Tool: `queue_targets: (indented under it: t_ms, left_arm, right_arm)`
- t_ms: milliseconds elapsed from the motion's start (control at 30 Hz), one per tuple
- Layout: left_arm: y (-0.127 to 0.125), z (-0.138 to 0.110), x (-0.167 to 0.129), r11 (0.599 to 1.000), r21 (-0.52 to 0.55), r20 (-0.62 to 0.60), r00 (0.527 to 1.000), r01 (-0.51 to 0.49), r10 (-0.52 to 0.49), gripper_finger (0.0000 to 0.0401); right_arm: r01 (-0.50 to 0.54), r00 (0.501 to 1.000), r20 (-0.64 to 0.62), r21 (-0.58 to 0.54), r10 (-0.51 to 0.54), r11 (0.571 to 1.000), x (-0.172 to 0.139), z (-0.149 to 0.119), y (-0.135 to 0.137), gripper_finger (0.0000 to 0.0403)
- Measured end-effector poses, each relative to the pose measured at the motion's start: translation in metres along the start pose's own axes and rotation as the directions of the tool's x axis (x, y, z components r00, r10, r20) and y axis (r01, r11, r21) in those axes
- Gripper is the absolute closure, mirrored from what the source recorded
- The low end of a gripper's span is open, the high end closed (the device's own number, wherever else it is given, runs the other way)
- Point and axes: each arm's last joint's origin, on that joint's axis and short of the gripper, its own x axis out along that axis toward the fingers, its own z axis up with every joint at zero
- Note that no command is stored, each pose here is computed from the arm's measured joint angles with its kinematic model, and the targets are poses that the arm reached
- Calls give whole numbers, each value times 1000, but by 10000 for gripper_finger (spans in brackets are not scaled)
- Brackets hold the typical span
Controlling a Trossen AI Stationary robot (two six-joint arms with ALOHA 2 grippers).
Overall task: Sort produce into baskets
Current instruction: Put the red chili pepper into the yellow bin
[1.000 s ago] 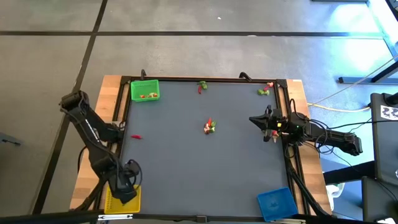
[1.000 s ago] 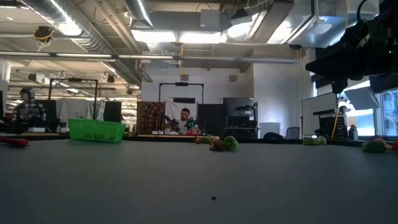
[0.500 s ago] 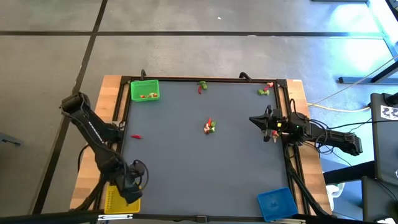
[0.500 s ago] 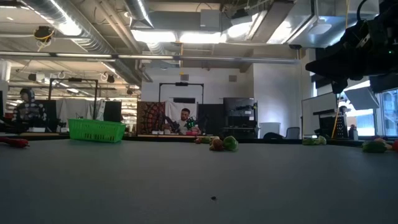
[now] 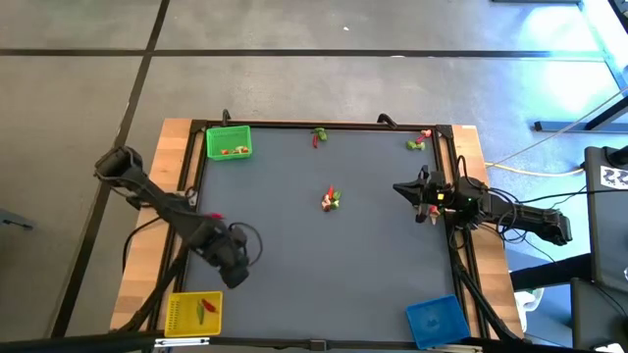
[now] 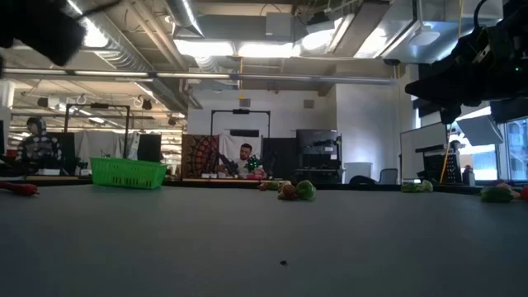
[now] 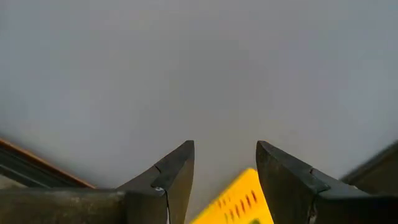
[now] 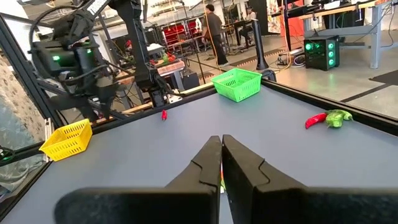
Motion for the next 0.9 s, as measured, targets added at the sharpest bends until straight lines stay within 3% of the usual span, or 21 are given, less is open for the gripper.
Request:
queue_targets:
  t_ms: [300, 433, 600, 900]
  left_arm:
    - [25, 56, -10, 999, 34, 12, 1000, -23, 23, 234]
    - [36, 76, -14, 994, 106, 24, 999, -24, 21, 234]
    - [53, 93, -17, 986, 159, 18, 998, -54, 52, 235]
    - [81, 109, -23, 967, 132, 33, 976, -217, 215, 235]
  right_arm:
    - [0, 1000, 1, 0, 0, 1000, 0, 0, 0, 386]
    - [0, 1000, 0, 0, 0, 1000, 0, 0, 0, 386]
    - [2, 1000, 1, 0, -2, 1000, 0, 0, 0, 386]
    - [17, 1000, 7, -3, -17, 1000, 0, 0, 0, 386]
